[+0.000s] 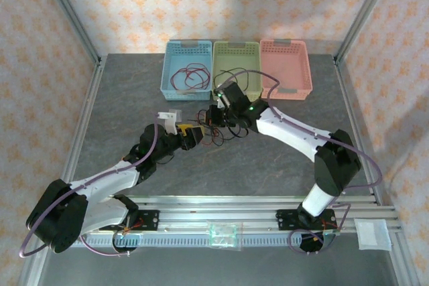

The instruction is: Untangle the cables

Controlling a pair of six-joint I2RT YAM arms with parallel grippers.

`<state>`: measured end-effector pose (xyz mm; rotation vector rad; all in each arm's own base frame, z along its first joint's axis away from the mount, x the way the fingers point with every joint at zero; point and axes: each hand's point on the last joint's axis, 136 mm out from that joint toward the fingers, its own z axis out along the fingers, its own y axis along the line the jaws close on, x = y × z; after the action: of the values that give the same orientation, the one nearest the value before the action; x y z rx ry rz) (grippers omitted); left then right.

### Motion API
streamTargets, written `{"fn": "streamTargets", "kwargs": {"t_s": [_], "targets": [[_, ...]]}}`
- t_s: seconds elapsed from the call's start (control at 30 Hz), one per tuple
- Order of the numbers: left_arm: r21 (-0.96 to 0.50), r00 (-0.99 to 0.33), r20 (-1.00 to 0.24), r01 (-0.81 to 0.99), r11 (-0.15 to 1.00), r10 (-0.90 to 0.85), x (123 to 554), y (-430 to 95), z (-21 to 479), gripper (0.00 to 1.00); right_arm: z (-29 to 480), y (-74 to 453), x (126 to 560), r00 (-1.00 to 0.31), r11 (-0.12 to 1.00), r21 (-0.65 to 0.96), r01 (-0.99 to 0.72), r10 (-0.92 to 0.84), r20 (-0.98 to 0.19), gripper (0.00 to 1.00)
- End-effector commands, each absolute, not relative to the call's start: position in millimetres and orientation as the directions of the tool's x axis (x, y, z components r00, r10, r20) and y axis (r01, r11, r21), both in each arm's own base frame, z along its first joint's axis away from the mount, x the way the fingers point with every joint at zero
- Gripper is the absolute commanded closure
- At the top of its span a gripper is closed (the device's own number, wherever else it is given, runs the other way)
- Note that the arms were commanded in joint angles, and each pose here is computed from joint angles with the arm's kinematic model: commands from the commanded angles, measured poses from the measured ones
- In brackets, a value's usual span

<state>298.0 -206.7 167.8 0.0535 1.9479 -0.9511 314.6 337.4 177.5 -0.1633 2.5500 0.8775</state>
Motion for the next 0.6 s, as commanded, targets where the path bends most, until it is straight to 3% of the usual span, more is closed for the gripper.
{"fn": "streamTargets", "kwargs": {"t_s": [0.0, 0.23, 0.57], "targets": [[-0.573, -0.545, -0.769, 0.358, 0.738, -0.333, 303.4, -198.8, 159.3, 0.35, 212.9, 338.0, 319.3, -0.861, 0.764, 0.582, -0.28, 0.068, -0.503, 1.0], [-0.606, -0.51, -0.76, 0.329, 0.724, -0.404, 324.1, -202.0, 171.7, 0.3, 220.6, 347.5, 308.0, -0.868, 0.711, 0.612, -0.346, 0.006, -0.497, 1.0], [-0.623, -0.51, -0.707, 0.122, 0.773, -0.49, 367.5, -194.4, 153.8, 0.3, 252.0, 349.1, 302.1, -0.845, 0.669, 0.629, -0.397, 0.002, -0.535, 1.0]]}}
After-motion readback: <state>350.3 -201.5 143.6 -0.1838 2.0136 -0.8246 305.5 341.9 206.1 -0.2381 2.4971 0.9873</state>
